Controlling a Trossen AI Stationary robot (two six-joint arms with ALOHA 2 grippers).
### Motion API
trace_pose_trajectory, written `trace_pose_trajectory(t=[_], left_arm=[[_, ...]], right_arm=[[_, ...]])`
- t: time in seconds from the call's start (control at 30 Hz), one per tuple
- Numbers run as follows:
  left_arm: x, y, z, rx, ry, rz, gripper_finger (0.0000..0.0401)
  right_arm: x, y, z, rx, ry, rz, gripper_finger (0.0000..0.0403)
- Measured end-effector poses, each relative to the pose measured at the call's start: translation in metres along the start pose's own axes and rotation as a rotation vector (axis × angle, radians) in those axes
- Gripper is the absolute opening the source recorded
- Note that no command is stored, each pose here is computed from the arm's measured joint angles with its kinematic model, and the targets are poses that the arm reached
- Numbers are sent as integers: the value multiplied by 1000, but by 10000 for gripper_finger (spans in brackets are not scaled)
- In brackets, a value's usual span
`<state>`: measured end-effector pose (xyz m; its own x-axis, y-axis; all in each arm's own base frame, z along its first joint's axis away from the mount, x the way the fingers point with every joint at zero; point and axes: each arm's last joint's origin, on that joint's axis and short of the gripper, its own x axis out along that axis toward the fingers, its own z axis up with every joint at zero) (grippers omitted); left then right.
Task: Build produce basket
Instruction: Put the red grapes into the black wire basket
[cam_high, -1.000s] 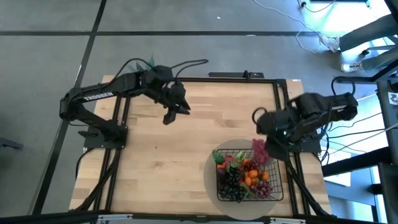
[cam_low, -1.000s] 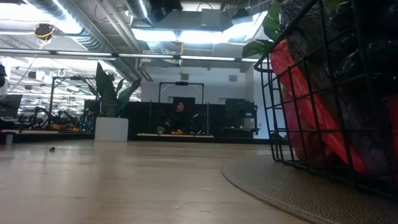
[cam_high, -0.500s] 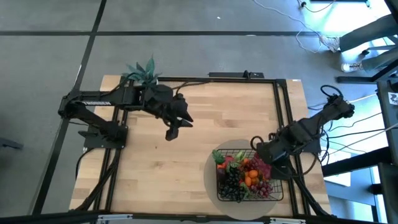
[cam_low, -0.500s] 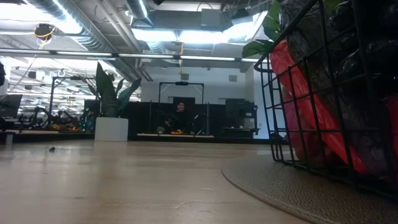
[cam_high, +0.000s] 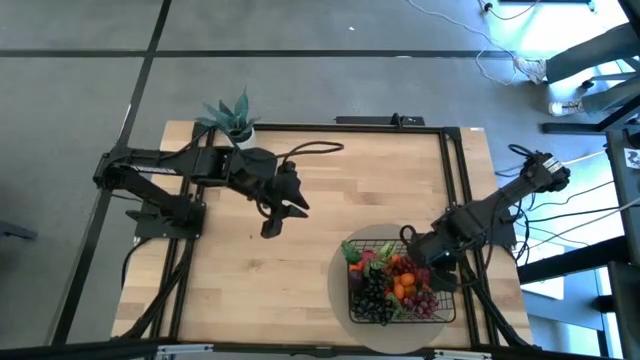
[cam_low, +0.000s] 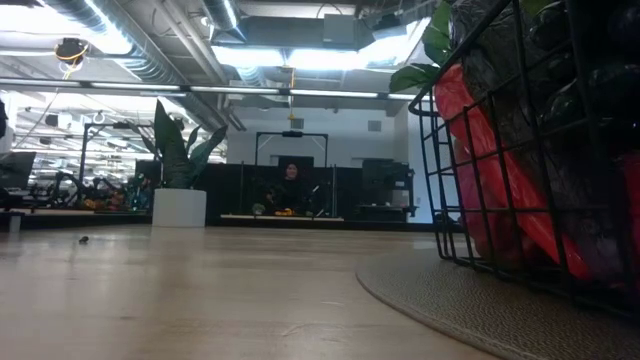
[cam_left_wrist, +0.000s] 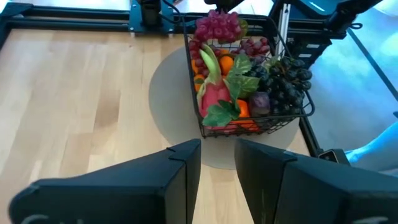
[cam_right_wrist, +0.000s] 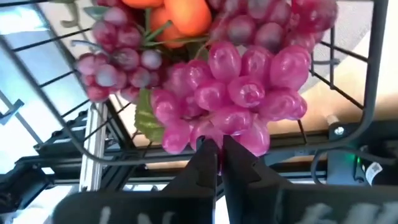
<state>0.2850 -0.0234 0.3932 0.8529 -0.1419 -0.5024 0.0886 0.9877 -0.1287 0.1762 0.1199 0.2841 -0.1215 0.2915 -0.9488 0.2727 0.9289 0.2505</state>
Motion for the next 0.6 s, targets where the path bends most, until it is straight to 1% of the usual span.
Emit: trace_pose_trajectory(t=[0.1,0.23,0.3,0.47,0.53,0.6], left_arm=[[0,0,0,0,0,0,87],[0,0,0,-1,0,0,87],[0,0,0,-2,2,1,87],[0,0,-1,-3,7,1,87],[0,0,-1,-3,7,0,87],[0,0,-1,-11,7,0,87]], right_arm=[[5,-3,1,22,10,-9,0],[7,-3,1,21,11,-13,5],[7,-3,2,27,9,-10,16],[7,-2,3,35,-10,-8,61],[7,-2,3,43,-1,4,74],[6,-2,3,51,36,40,79]])
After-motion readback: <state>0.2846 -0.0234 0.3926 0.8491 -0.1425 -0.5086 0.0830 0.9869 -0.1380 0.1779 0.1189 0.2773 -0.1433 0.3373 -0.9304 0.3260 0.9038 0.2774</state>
